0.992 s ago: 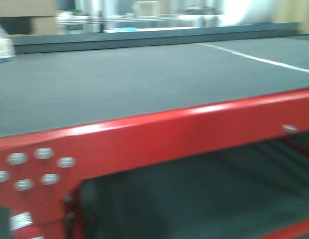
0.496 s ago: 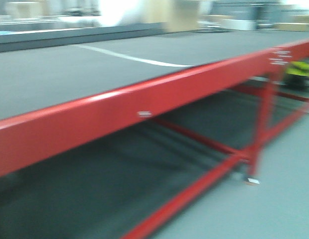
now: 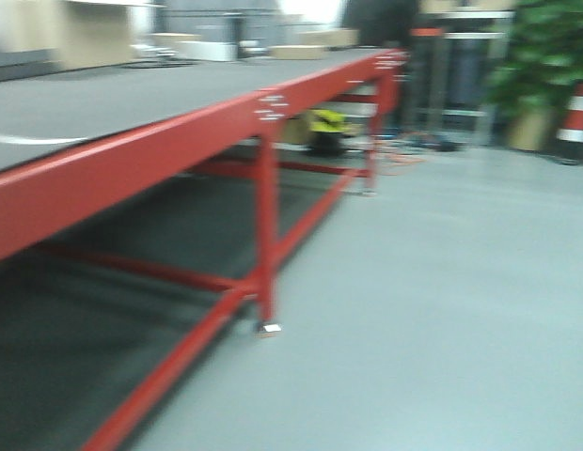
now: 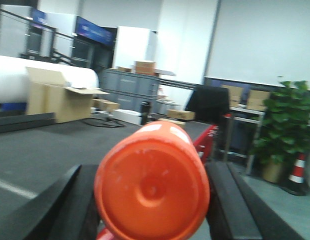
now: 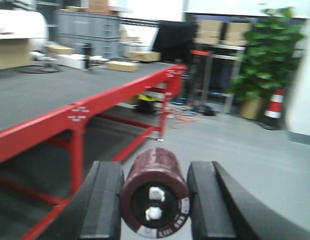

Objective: Place cylindrical capacitor in blue bin on shelf
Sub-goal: 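Drive the base to the shelf of blue bins holding both cylinders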

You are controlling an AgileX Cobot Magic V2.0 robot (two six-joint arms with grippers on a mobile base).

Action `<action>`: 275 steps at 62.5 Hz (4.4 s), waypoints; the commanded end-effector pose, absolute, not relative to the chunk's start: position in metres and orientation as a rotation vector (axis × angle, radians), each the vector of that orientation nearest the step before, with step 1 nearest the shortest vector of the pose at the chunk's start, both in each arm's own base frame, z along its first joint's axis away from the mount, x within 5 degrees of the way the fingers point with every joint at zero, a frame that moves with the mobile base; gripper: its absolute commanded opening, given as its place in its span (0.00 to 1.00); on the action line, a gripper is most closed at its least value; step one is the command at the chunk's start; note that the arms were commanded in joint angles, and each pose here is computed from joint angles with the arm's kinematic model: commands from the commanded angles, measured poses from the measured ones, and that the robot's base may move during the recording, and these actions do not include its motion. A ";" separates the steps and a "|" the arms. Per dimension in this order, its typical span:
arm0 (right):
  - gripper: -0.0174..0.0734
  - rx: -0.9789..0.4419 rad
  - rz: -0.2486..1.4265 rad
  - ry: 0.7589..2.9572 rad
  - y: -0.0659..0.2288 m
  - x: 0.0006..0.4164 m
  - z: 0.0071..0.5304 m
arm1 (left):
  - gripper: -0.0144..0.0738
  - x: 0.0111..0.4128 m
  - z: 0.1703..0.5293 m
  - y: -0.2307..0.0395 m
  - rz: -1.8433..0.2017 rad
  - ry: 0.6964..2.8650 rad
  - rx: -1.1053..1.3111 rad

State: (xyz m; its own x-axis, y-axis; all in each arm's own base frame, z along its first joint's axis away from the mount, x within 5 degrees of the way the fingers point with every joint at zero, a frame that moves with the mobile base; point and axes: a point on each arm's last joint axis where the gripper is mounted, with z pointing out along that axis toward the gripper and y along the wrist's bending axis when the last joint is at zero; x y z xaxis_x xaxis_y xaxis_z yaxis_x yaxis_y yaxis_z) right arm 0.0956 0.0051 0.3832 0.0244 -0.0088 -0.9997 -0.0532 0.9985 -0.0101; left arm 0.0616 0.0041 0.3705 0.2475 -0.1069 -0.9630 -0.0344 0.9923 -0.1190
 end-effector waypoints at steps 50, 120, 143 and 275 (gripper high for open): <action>0.01 -0.054 0.025 1.507 0.005 0.093 0.387 | 0.04 0.059 0.373 0.004 -0.052 1.289 -0.124; 0.01 -0.054 0.025 1.507 0.005 0.093 0.387 | 0.04 0.059 0.373 0.004 -0.052 1.289 -0.124; 0.01 -0.054 0.025 1.507 0.005 0.093 0.387 | 0.04 0.059 0.373 0.004 -0.052 1.289 -0.124; 0.01 -0.054 0.025 1.507 0.005 0.093 0.387 | 0.04 0.059 0.373 0.004 -0.052 1.289 -0.124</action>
